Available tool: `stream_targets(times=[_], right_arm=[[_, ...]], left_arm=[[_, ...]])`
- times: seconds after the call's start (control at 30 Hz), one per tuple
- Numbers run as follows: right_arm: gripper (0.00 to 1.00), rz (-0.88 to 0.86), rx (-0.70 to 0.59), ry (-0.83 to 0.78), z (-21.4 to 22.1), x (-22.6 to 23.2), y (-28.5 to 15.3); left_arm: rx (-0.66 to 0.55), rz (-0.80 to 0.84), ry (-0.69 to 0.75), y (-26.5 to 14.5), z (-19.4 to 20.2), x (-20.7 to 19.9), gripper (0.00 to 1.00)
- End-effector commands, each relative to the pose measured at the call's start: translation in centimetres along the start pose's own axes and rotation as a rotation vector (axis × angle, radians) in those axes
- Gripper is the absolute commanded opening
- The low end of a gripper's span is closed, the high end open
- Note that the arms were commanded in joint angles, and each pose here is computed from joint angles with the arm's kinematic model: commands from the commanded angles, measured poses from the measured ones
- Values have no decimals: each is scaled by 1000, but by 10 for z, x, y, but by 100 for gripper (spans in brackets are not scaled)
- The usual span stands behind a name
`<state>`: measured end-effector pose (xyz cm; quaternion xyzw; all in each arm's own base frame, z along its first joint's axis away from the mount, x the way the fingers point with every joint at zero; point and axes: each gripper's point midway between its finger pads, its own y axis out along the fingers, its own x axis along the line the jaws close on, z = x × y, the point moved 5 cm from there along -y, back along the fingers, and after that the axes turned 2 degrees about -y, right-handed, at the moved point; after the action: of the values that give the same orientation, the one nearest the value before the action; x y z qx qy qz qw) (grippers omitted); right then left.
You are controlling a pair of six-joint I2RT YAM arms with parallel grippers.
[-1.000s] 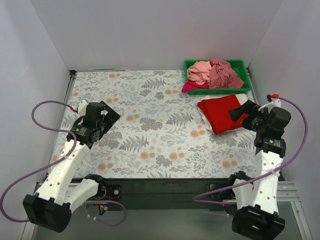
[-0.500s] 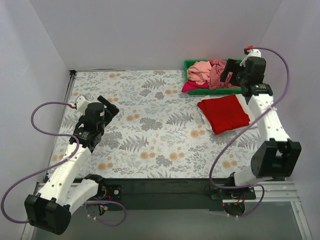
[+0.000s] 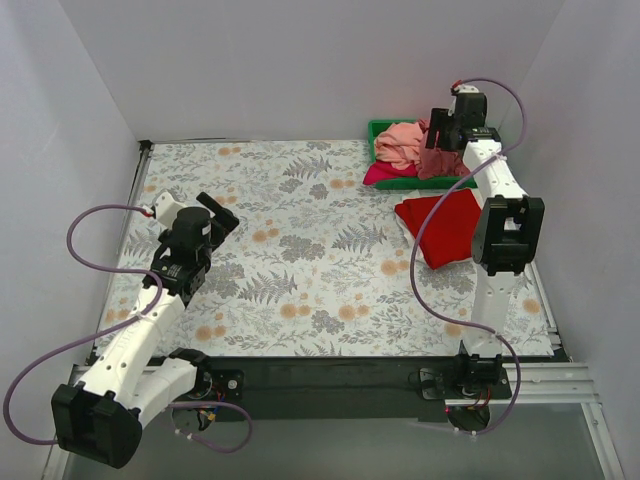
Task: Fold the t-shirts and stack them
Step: Grab the tshirt from the pile
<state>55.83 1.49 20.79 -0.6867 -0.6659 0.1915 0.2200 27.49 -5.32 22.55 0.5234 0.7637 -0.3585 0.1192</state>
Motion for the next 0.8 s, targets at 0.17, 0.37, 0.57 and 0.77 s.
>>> stream_targets(times=[0.17,0.37,0.57,0.77], right_arm=[[67,-23,14,-2,4,5,21],[35,65,32,-15,12,-6,25],[1,80,1,-24,-1,-10,8],[1,94,-137,-43,-50,-12,-44]], left_arm=[[-33,-15,25,5,-3,1,98],[-41,-25,30,4,-5,1,98],[-40,-33,29,2,-7,2,98],[-22,9,6,-5,-9,-5,98]])
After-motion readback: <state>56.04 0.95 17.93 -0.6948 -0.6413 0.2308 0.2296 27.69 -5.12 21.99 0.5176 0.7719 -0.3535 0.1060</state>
